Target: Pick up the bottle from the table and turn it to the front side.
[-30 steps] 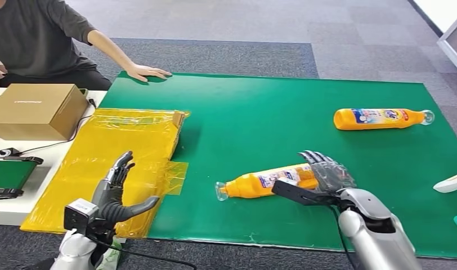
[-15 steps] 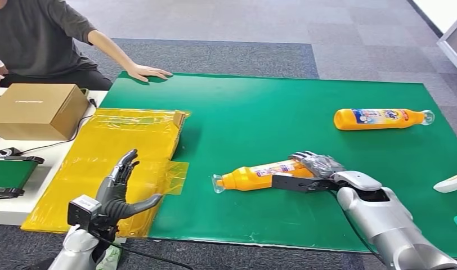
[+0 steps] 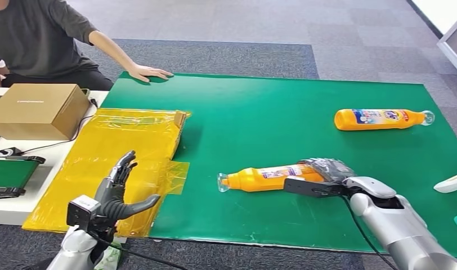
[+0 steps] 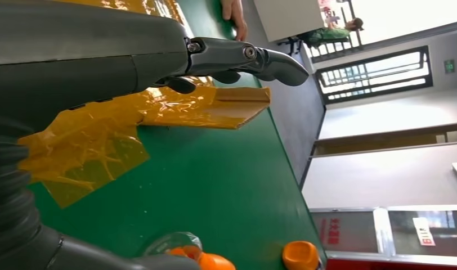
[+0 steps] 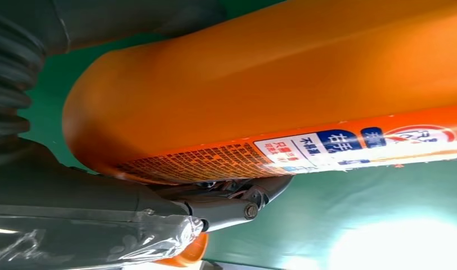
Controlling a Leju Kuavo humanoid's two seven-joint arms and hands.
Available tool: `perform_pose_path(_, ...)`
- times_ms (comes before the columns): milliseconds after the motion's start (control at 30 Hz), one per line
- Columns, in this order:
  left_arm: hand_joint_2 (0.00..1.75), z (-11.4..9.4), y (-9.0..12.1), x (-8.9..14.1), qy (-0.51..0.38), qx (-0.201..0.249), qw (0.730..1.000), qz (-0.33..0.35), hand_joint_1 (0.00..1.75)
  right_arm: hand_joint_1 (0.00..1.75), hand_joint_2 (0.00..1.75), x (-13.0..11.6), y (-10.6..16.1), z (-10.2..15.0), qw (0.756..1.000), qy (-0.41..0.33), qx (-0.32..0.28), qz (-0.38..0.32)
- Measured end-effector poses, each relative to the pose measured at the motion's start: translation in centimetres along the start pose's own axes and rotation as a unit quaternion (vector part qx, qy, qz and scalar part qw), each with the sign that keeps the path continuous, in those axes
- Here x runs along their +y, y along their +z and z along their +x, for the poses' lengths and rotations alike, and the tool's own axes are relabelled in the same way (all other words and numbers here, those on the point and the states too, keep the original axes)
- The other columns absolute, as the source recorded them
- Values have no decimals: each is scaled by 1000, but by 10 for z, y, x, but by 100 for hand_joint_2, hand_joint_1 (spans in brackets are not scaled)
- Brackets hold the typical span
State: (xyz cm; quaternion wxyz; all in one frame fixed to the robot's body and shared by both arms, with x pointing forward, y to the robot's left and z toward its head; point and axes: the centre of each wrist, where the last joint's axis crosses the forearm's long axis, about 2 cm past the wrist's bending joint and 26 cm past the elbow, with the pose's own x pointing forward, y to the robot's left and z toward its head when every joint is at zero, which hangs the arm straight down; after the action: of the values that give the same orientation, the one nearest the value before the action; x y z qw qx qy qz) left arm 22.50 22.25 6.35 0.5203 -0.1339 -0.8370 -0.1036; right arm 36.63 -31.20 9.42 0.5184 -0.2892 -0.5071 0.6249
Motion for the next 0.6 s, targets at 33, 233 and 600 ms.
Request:
perform_pose_path(33, 175, 0, 0, 0, 0, 1, 1000, 0, 0, 175, 175, 3, 3, 2, 1000, -6, 2, -9)
perform_pose_path(233, 175, -1, 6, -3, 11, 11, 1000, -19, 0, 175, 175, 21, 27, 45, 993, -79, 7, -92)
perform_pose_path(600, 175, -13, 15, -12, 123, 30, 990, -68, 0, 175, 175, 15, 17, 156, 958, -216, -103, -155)
